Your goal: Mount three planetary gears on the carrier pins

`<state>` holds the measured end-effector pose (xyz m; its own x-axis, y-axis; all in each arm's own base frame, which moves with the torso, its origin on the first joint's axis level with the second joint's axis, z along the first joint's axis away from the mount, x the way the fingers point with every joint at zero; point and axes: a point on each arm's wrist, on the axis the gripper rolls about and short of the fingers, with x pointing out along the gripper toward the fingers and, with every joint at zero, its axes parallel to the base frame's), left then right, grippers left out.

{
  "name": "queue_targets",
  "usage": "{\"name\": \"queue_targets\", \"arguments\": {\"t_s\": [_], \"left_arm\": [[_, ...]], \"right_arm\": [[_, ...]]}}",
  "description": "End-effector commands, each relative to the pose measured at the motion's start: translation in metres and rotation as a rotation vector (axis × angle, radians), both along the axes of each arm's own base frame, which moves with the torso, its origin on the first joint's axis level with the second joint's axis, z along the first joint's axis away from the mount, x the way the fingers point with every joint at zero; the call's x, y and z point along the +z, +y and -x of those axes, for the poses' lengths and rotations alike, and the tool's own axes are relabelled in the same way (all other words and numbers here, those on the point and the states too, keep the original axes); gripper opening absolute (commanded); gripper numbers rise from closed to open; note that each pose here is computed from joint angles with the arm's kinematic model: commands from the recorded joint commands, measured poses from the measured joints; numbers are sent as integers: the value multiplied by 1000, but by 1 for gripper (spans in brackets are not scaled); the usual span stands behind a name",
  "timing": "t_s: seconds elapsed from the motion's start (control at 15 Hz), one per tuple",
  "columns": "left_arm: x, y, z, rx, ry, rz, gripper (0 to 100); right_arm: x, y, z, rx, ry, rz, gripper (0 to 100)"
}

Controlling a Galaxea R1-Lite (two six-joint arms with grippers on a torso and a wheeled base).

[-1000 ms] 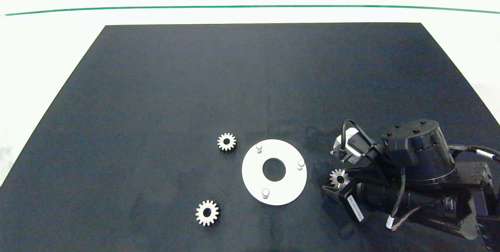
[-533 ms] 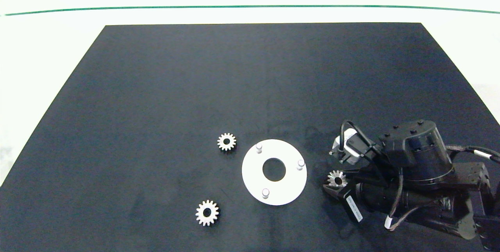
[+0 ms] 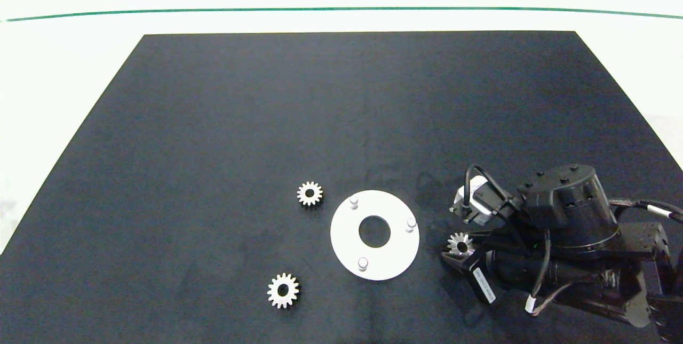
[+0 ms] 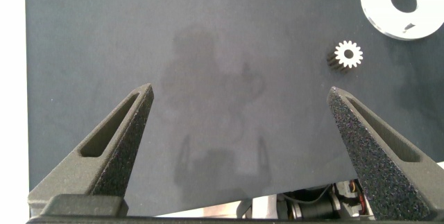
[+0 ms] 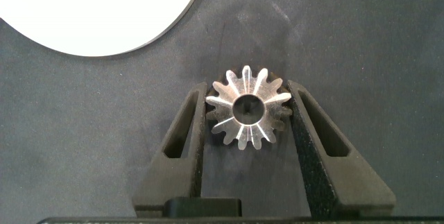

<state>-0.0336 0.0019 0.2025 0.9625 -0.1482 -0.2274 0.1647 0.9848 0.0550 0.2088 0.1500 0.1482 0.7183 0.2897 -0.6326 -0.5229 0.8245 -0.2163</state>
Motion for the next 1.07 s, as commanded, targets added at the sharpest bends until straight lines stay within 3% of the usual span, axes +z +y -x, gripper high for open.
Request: {"name": "queue_targets", "arguments": {"t_s": [0.07,0.33,1.07], "left_arm": [[0,0,0,-1,3,-1,100],[0,0,0,-1,3,-1,100],[-1,0,1,1,0,0,100]], "right_arm": [[0,0,0,1,-1,2,19],[0,0,0,3,0,0,10],[34,0,14,38,-108,-64,10]]}}
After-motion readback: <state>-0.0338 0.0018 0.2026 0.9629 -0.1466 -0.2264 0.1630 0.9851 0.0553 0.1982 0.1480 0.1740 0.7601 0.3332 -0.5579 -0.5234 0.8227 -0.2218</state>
